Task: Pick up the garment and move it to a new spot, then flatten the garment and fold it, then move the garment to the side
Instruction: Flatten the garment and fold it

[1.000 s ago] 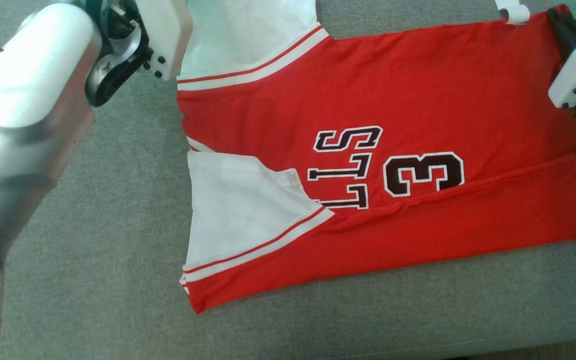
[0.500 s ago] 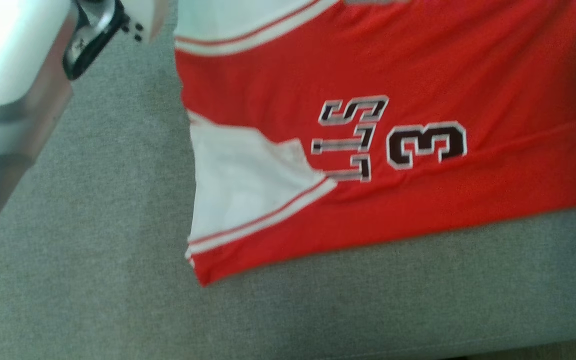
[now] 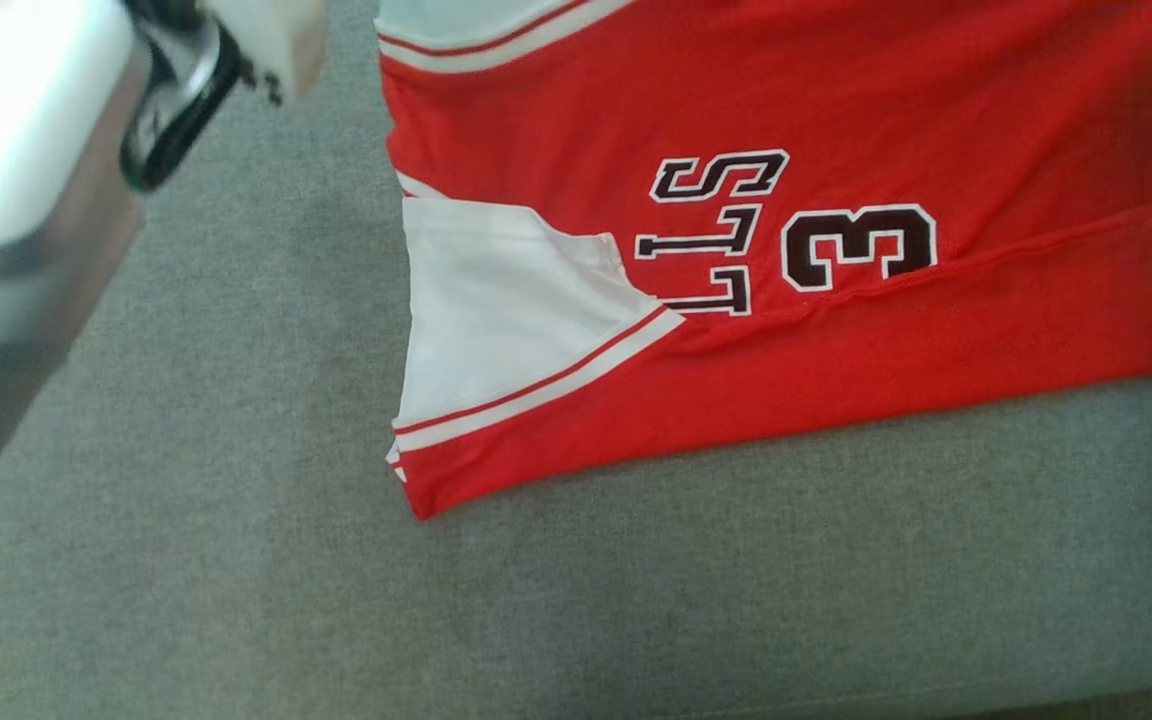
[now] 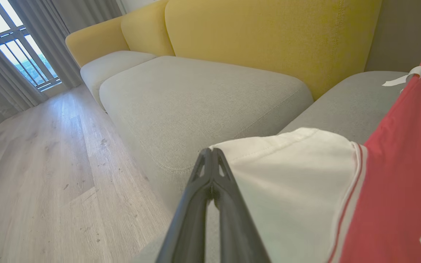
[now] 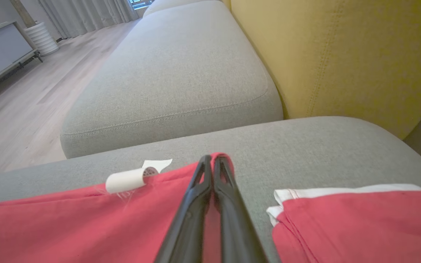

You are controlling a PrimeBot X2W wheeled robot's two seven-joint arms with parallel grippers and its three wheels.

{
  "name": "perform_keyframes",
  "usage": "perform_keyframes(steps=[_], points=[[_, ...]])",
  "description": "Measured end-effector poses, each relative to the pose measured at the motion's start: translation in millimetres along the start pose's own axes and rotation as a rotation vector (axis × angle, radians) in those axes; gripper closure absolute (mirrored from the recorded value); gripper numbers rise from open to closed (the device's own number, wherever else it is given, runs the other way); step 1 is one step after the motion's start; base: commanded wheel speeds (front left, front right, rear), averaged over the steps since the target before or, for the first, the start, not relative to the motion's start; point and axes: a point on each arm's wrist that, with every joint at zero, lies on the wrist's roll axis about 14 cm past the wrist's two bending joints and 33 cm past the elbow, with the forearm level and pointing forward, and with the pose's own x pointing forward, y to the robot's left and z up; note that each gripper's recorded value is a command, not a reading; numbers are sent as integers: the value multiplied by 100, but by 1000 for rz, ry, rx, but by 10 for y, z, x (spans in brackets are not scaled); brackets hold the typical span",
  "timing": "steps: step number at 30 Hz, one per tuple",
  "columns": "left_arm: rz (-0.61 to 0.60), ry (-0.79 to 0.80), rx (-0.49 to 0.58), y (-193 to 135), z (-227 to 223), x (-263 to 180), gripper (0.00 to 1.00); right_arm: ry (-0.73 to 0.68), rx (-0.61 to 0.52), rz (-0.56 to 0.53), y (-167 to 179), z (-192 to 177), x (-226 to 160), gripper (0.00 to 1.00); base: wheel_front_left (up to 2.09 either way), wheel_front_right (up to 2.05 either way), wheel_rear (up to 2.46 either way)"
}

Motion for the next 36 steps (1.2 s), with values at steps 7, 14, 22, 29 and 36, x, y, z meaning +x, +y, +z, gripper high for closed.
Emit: perform_keyframes(steps=[7, 14, 22, 29, 36], points=[[3, 28, -39, -146, -192, -313, 100, 21, 29, 6, -36, -165, -159, 100, 0, 0, 0], [3, 29, -75, -286, -257, -539, 100, 24, 35, 9, -73, -189, -246, 100, 0, 0, 0], [3, 42, -137, -472, -349, -792, 100, 43, 45, 15, -92, -342, -389, 100, 0, 0, 0], [7, 86, -198, -630, -535, -1026, 100, 57, 54, 15, -113, -480, -542, 100, 0, 0, 0], [16, 134, -273, -880, -740, -1276, 100, 79, 64, 16, -126, -676, -733, 100, 0, 0, 0]])
